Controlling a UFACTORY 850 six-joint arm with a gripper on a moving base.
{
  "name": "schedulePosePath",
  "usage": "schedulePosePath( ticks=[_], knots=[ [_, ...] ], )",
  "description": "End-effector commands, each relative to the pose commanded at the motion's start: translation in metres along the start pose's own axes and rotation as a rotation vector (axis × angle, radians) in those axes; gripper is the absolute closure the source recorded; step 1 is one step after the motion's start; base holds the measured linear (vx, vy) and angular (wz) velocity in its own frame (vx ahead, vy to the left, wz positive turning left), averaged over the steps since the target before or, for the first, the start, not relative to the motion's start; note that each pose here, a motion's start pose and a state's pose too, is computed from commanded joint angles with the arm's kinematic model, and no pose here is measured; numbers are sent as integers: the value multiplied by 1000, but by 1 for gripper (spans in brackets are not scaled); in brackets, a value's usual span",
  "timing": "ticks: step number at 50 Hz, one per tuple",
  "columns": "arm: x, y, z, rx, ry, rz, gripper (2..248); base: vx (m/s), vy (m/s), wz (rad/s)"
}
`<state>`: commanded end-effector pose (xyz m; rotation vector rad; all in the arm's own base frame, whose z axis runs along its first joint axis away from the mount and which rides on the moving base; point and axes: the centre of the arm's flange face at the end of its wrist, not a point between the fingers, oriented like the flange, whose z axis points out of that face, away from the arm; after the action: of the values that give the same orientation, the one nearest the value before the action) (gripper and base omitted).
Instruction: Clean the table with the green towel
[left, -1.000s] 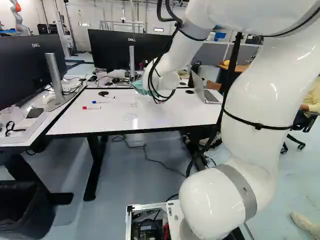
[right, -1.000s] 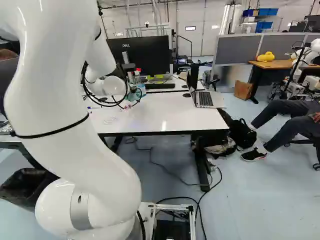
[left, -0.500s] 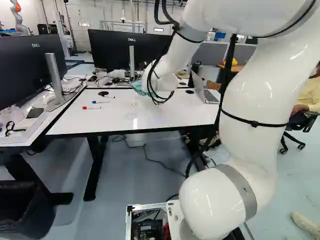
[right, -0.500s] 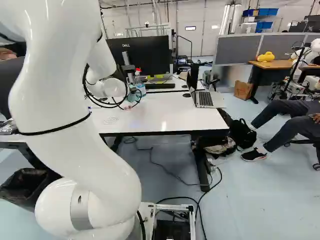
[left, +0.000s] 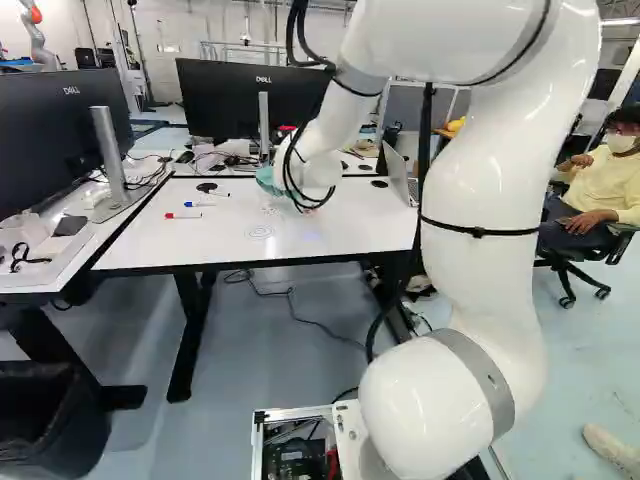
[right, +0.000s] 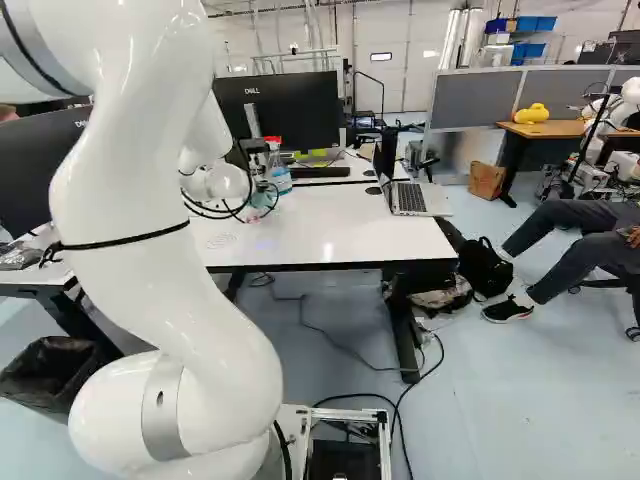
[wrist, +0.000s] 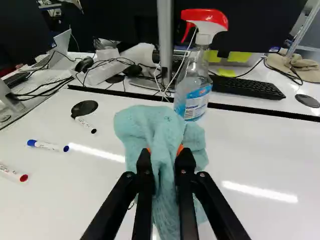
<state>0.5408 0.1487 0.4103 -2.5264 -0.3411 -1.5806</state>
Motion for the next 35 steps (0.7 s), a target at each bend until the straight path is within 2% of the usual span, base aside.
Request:
schedulePosePath(
  ticks=[23, 35],
  knots=[
    [-15, -31, 36, 47, -33, -24, 199, 0, 0, 0],
    [-27, -32, 45, 48, -55, -25, 199, 0, 0, 0]
  ],
)
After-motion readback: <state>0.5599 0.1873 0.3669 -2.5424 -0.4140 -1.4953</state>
